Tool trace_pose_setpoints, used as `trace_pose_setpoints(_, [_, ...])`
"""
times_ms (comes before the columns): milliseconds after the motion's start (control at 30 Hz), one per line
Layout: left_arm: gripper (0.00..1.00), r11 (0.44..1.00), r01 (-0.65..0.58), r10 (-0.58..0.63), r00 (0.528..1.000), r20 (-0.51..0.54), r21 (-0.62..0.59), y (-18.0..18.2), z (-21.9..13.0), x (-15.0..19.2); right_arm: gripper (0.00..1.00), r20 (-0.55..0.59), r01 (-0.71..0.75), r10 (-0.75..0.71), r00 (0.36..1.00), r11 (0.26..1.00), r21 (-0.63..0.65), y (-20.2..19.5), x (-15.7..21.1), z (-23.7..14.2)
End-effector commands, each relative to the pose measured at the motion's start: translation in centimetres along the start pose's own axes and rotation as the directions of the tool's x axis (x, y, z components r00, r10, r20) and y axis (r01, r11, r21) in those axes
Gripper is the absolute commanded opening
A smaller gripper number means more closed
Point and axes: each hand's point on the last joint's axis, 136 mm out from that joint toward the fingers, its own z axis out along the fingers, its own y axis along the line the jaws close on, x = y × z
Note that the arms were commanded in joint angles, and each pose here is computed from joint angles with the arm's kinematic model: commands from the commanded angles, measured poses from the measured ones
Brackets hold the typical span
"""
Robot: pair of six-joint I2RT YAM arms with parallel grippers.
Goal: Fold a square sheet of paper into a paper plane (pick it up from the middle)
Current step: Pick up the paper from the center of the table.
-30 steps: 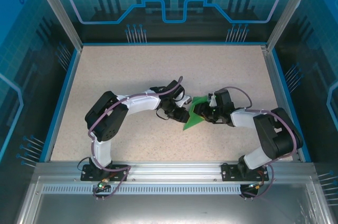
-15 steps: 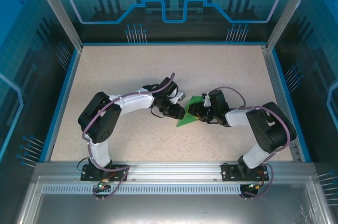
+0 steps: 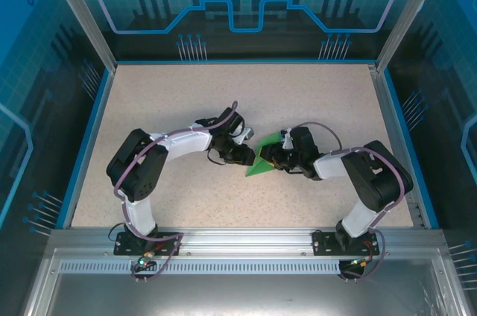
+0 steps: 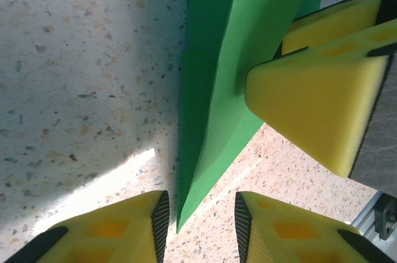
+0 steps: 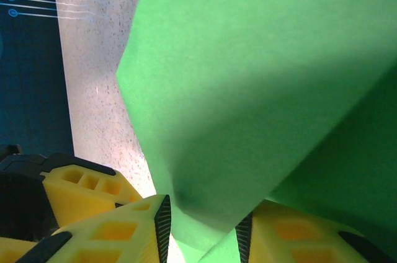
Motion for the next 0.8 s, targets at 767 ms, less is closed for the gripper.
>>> trace_pose_setpoints(767, [0.39,0.997,0.066,-0.066,0.998,0.015,0.045,0.4,-1.3,-0.3,0.10,0.023,0.061,-0.062,0.998,0.997,0.039,1.7,-0.5,0.4])
